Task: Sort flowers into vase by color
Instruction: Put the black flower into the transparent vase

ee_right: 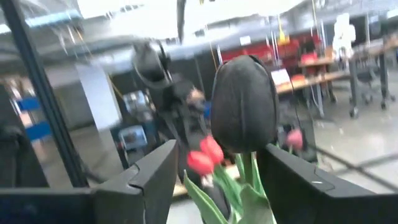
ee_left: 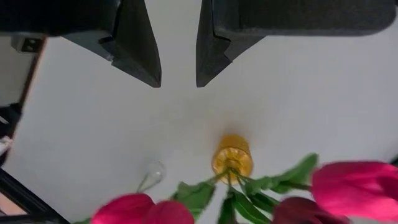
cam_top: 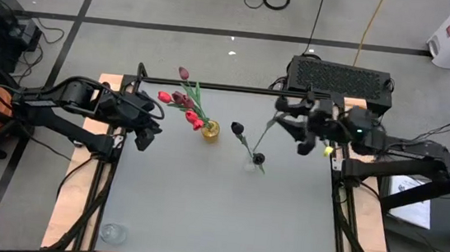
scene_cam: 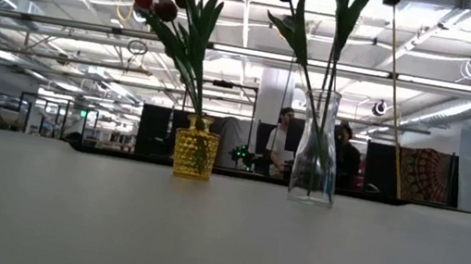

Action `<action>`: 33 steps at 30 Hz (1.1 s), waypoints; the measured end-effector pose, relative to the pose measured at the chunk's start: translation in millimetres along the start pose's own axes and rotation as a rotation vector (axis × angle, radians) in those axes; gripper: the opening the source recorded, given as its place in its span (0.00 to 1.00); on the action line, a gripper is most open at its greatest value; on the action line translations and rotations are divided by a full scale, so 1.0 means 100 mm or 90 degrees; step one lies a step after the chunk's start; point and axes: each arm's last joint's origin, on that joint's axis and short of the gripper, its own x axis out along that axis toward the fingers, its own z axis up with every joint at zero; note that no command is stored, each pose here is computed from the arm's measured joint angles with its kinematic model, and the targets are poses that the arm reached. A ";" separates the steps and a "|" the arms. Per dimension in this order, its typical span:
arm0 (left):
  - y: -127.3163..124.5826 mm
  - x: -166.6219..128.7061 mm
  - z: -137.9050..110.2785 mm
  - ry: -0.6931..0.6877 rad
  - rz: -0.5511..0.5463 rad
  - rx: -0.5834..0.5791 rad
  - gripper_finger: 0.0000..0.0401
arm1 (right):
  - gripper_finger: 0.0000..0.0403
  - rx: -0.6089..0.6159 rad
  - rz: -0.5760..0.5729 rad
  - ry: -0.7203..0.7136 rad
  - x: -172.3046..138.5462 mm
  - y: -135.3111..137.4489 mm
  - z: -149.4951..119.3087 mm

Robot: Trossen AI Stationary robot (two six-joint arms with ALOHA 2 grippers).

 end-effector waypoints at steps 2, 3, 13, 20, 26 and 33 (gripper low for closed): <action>0.01 0.00 0.01 -0.012 0.015 0.006 0.27 | 0.52 0.008 0.009 -0.032 -0.09 0.03 0.09; 0.01 0.00 0.01 -0.016 0.021 0.013 0.27 | 0.52 0.014 0.013 -0.044 -0.14 0.04 0.13; 0.10 -0.16 -0.03 -0.103 0.087 0.063 0.27 | 0.52 0.037 -0.032 0.027 -0.65 0.04 0.18; 0.25 -0.42 -0.11 -0.180 0.082 0.041 0.27 | 0.52 0.051 -0.038 -0.020 -0.75 0.06 0.27; 0.27 -0.46 -0.12 -0.198 0.088 0.037 0.27 | 0.52 0.064 -0.042 -0.030 -0.60 0.05 0.25; 0.26 -0.42 -0.11 -0.183 0.104 0.044 0.27 | 0.52 0.061 -0.022 -0.067 -0.35 0.05 0.24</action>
